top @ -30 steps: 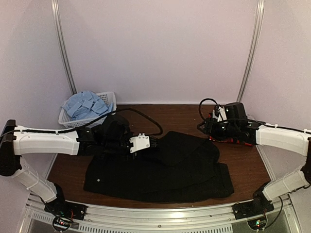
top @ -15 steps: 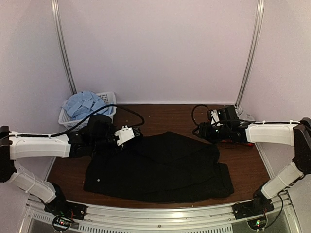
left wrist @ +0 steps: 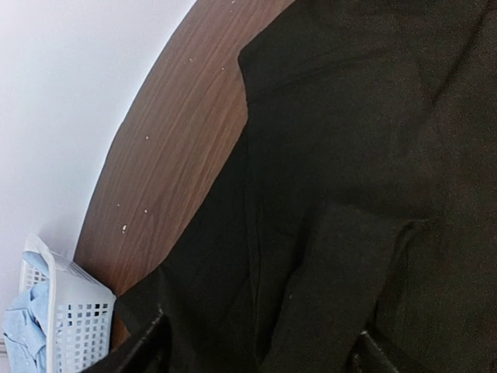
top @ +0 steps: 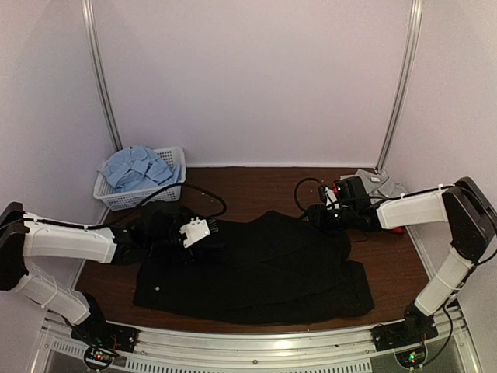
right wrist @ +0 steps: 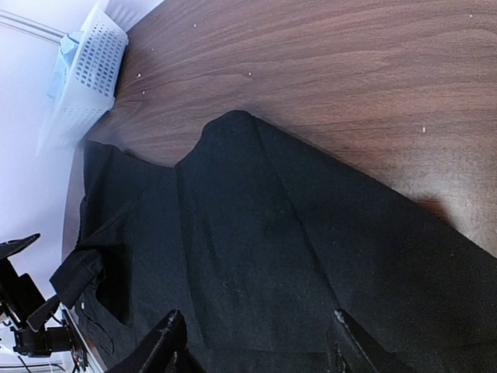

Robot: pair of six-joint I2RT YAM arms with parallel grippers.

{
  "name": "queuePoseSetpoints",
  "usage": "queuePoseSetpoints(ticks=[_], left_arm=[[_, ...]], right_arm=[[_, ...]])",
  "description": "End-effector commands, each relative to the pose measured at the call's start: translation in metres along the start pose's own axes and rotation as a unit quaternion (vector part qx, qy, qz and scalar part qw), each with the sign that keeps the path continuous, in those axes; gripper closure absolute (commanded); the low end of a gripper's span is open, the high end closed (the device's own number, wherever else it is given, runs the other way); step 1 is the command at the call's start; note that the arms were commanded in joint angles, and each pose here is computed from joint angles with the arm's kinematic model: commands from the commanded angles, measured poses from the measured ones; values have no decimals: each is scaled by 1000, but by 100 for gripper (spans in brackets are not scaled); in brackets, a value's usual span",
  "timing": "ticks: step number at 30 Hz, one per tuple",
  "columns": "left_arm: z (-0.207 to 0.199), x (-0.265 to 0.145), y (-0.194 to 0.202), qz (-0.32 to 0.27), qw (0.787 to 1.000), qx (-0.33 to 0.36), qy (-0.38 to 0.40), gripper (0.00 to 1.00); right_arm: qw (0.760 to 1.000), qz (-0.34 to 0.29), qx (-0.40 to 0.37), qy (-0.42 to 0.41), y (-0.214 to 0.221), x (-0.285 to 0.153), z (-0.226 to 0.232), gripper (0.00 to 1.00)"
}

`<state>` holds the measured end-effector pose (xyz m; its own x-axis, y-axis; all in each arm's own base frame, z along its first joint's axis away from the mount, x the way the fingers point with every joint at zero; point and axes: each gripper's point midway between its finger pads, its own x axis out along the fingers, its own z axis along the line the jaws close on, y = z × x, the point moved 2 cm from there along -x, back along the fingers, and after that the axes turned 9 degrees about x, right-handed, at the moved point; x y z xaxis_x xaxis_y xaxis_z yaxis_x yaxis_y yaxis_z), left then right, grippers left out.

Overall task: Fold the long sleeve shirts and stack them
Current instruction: Adjust the sleeve at the center of the board.

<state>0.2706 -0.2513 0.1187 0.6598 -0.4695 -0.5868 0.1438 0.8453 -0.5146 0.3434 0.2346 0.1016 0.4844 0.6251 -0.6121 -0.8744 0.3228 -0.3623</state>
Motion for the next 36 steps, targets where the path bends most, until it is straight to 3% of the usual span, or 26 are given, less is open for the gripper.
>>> queuePoseSetpoints(ticks=[1,7,11,16,21,29,36], left_arm=[[23,-19,-21,-63,995,-59,-46,14],[21,-27,-34,-83,984,-155,-5,3],[14,-32,-35,-81,963,-254,31,2],[-10,-22,-3,33,898,-434,60,3],[-38,-22,7,49,833,-541,109,8],[-28,-25,43,73,793,-600,78,15],[-30,-16,62,68,774,-619,115,27]], right_arm=[[999,-2,-18,-34,-5,8,23,38],[997,26,-52,-43,13,30,42,38],[994,42,-89,-55,27,42,59,38],[983,61,-153,-75,53,58,90,39],[970,82,-197,-116,80,73,119,41],[958,104,-219,-155,102,83,140,44],[951,105,-242,-161,109,91,153,46]])
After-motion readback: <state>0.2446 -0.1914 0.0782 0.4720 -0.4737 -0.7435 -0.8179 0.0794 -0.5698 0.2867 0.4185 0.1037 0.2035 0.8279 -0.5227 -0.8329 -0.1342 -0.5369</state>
